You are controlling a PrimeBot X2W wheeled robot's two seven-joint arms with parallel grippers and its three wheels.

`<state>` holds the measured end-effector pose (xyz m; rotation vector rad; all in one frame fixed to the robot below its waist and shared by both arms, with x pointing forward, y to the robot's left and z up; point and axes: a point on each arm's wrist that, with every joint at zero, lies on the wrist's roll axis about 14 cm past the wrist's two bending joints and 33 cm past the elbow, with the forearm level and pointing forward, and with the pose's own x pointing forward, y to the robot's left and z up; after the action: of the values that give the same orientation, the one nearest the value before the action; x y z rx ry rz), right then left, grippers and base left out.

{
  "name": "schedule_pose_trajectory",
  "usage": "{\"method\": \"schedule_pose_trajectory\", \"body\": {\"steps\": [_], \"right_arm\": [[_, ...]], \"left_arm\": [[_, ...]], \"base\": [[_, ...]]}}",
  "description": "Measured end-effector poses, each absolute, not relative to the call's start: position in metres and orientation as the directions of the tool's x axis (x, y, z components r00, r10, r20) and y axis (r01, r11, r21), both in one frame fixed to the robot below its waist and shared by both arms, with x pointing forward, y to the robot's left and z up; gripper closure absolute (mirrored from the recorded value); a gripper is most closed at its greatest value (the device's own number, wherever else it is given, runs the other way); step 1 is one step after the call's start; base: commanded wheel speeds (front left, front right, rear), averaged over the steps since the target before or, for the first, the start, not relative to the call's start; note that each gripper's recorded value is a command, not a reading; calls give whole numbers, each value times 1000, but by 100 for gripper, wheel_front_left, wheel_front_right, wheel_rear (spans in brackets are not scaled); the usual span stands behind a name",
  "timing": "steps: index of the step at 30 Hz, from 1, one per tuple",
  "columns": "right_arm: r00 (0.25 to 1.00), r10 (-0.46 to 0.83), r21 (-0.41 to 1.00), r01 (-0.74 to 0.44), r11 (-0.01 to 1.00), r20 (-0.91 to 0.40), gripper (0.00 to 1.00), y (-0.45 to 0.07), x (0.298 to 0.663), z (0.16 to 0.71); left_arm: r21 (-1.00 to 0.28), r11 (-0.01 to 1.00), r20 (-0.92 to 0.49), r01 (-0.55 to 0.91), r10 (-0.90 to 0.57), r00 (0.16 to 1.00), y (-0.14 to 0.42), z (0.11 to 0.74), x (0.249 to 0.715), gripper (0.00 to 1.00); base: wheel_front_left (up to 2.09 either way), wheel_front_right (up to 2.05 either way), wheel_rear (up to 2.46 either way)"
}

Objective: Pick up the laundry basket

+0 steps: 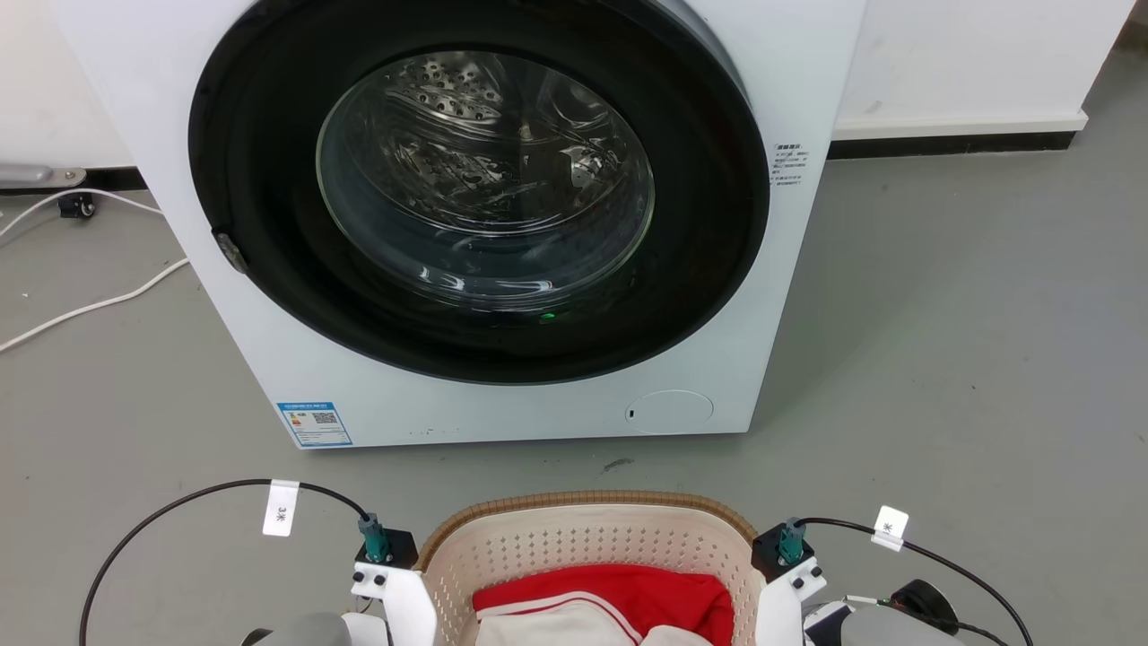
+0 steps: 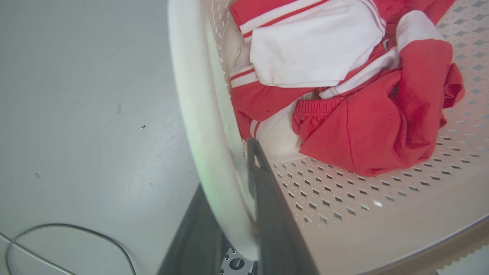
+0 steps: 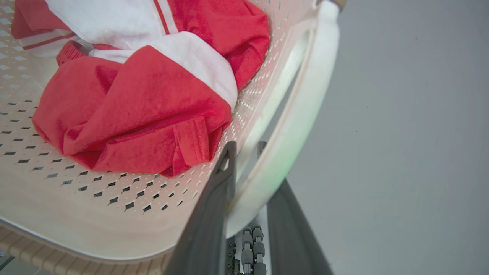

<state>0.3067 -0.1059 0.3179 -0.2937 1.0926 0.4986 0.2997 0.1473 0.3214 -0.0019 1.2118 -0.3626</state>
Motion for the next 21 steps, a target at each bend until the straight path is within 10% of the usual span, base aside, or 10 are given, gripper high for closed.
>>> {"method": "schedule_pose_trajectory", "body": {"steps": [21], "right_arm": [[355, 240, 20, -524, 852, -904, 100, -106, 305, 316]], "left_arm": [[-199, 942, -914, 270, -278, 296, 147, 321, 299, 100]], "base": [[0, 0, 0]]}}
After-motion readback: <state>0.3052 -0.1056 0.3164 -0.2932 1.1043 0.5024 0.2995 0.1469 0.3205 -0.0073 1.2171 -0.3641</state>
